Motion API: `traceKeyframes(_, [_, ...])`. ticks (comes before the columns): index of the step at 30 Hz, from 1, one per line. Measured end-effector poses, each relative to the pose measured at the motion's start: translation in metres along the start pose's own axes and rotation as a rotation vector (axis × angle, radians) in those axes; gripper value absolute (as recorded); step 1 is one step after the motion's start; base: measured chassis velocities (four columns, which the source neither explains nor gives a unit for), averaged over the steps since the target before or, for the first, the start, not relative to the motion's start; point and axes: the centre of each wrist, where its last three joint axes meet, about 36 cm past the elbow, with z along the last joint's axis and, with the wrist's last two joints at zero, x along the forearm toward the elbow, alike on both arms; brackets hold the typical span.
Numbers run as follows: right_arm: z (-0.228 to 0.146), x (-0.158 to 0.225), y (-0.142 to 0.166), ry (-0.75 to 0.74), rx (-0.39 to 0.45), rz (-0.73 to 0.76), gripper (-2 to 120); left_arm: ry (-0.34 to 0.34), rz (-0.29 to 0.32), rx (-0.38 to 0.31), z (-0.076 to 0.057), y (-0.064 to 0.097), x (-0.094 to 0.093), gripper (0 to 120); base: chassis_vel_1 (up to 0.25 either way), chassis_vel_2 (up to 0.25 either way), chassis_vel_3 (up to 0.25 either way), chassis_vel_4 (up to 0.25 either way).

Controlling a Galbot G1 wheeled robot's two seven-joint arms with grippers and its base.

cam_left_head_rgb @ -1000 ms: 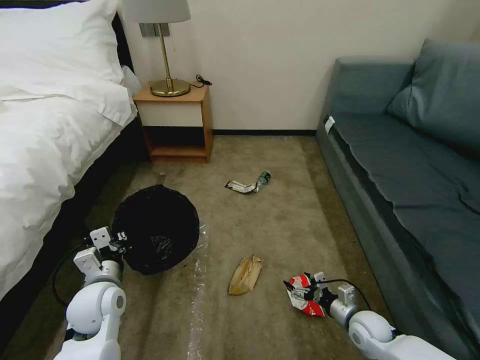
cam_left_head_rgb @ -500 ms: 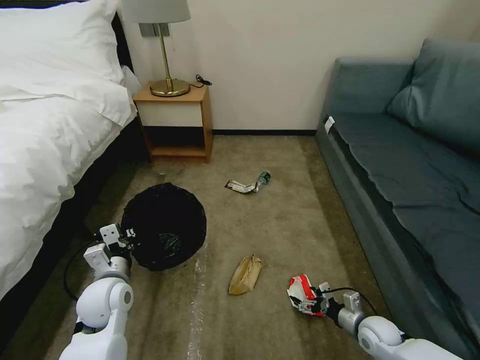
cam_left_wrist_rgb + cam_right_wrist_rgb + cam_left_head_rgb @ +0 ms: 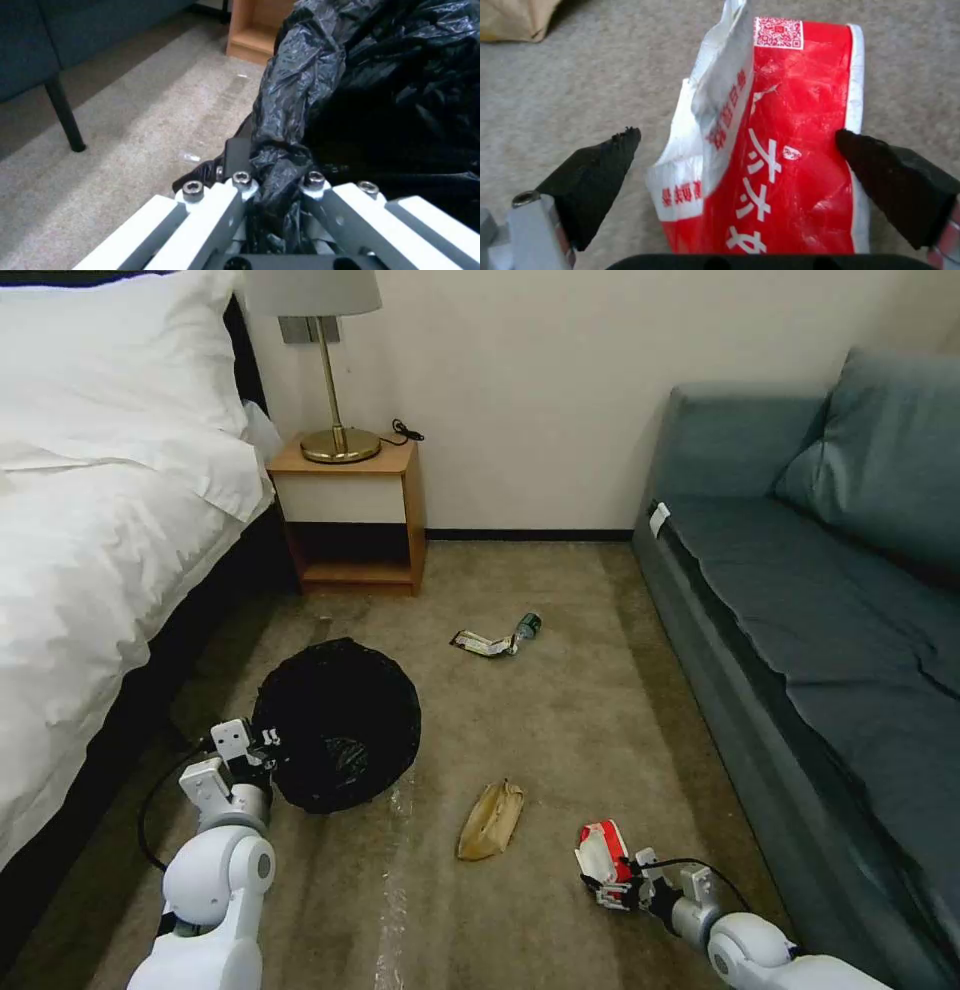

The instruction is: Pick up the trash bin, then pick up the garbage on the floor and place it into the trash bin.

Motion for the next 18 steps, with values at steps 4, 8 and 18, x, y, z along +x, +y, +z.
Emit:
traceKeyframes(4, [0.003, -0.004, -0.008, -0.003, 0.007, 0.011, 100, 0.003, 0.003, 0.0, 0.001, -0.001, 0.0, 3, 0.0, 0.0, 0.0, 0.0])
traceKeyframes(8, [0.005, -0.006, -0.01, -0.005, 0.015, 0.015, 100, 0.002, 0.003, -0.001, 0.001, -0.001, 0.0, 3, 0.0, 0.0, 0.0, 0.0])
traceKeyframes(18, [0.01, -0.005, -0.017, -0.024, 0.024, 0.035, 74, -0.002, 0.003, -0.002, -0.001, -0.001, -0.001, 3, 0.0, 0.0, 0.0, 0.0])
